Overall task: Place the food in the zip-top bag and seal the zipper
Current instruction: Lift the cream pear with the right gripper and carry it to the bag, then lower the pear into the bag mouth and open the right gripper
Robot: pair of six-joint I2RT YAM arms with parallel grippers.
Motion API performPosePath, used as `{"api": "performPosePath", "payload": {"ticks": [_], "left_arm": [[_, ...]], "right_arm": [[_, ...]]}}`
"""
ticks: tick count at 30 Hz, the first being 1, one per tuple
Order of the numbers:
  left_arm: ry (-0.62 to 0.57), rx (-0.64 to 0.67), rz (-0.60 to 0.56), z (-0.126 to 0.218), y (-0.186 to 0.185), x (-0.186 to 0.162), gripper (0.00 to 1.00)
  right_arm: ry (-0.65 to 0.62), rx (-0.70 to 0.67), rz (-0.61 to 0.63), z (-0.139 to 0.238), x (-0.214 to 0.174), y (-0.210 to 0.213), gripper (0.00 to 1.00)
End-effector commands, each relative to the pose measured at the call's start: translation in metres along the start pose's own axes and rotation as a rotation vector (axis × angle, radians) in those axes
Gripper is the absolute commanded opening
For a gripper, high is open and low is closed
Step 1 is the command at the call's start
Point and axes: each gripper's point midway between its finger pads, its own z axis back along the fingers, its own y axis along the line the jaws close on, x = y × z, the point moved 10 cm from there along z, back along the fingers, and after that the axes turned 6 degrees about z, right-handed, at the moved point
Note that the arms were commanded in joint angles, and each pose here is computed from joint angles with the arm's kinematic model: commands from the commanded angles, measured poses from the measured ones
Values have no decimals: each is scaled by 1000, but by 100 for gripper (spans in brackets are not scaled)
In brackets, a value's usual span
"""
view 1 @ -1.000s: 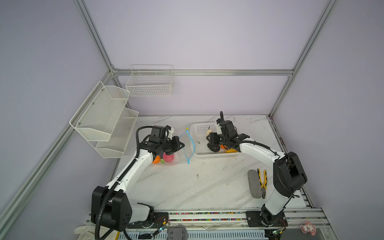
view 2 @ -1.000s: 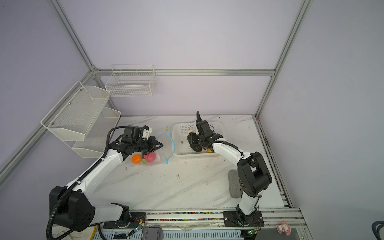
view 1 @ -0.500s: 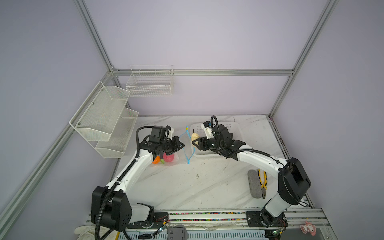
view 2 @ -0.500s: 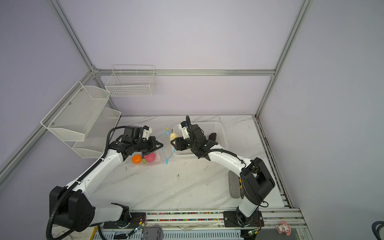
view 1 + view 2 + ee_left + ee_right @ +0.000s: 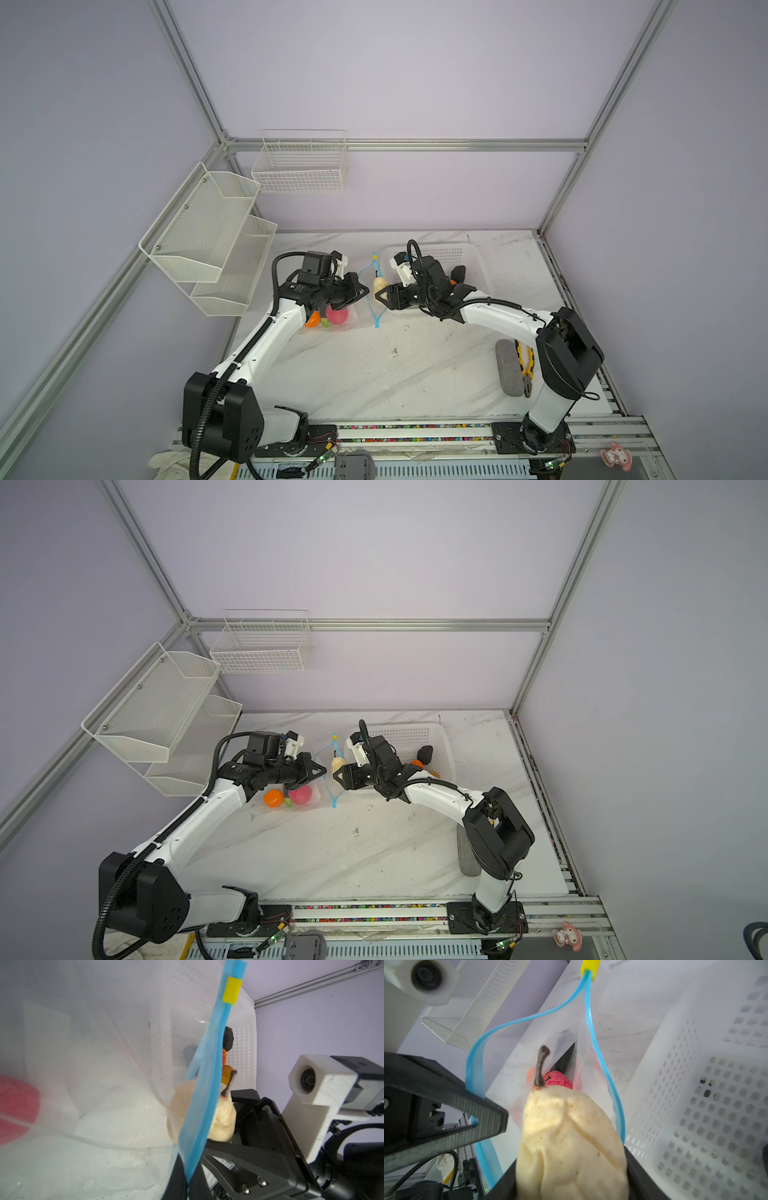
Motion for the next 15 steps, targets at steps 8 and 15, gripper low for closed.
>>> {"api": "performPosePath", "payload": {"ticks": [8, 15], "left_arm": [[-14, -47, -29, 6, -8, -1, 0], [-17, -48, -34, 9, -10, -2, 0]], "right_arm": [[3, 46, 40, -15, 8, 11, 56], [27, 29, 46, -22, 5, 8, 56]]}}
